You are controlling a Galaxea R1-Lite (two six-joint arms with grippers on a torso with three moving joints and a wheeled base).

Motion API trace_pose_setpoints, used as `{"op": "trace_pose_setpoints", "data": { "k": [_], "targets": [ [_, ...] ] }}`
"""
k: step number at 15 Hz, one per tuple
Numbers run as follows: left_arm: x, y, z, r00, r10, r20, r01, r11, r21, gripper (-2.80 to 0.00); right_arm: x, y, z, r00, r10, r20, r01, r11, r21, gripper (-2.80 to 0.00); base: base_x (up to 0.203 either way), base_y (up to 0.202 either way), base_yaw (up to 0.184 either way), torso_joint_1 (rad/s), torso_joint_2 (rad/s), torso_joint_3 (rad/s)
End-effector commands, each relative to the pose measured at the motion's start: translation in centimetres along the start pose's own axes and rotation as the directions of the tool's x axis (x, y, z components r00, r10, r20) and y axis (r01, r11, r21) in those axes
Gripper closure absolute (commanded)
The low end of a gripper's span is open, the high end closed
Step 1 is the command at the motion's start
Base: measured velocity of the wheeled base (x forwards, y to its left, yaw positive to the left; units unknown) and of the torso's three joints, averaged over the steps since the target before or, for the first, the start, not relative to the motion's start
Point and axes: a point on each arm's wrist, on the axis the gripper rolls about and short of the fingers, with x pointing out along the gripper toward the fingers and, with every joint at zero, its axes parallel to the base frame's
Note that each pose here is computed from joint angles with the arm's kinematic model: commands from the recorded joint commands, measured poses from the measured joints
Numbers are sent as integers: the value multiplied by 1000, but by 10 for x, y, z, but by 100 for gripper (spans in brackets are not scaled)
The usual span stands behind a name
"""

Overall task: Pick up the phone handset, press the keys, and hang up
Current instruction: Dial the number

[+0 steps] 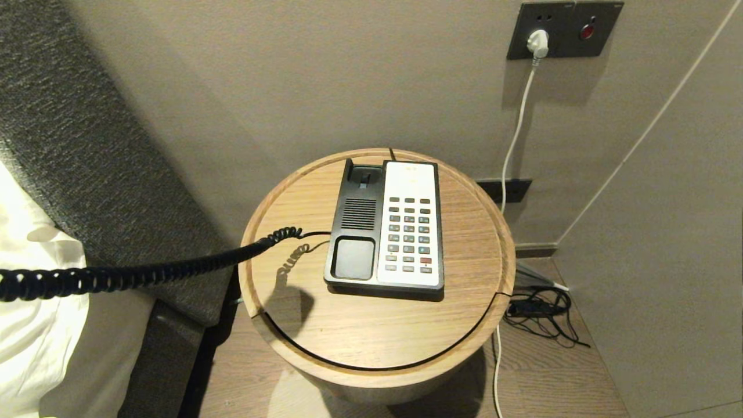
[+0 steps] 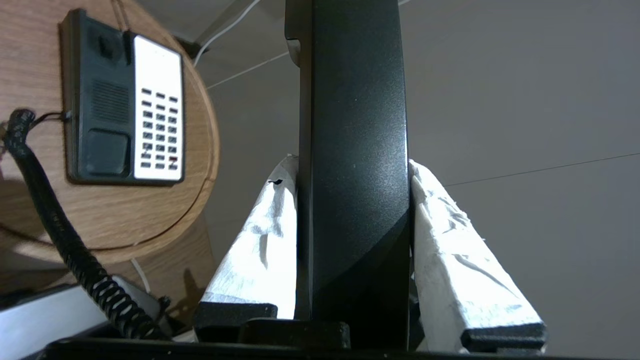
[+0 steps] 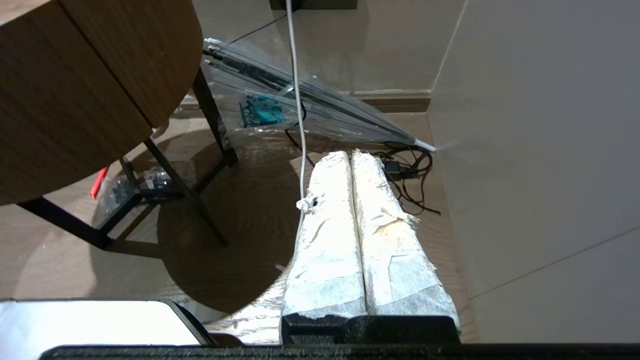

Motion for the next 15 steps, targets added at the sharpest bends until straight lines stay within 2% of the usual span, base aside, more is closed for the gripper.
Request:
{"op": "trace_pose_setpoints", "data": {
  "k": [1,9,10,13,15],
  "targets": [
    [3,1,0,1000,9,-8,-9,1000,-3,0,0,0,0,1000,-5,0,5,1000,16,0,0,0,0,0,0,0],
    [14,3,1,999,24,-20,-24,1000,-2,0,0,0,1,1000,-4,3,4,1000,20,0,0,0,0,0,0,0],
    [14,3,1,999,25,-21,-25,1000,0,0,-3,0,8,1000,-4,24,3,999,38,0,0,0,0,0,0,0],
    [10,4,-1,999,28,-25,-28,1000,-1,0,-31,-2,58,996,27,91,-36,995,90,0,0,0,0,0,0,0],
    [10,4,-1,999,29,-24,-29,1000,0,0,-65,-1,87,990,115,81,-124,984,124,0,0,0,0,0,0,0]
  ]
}}
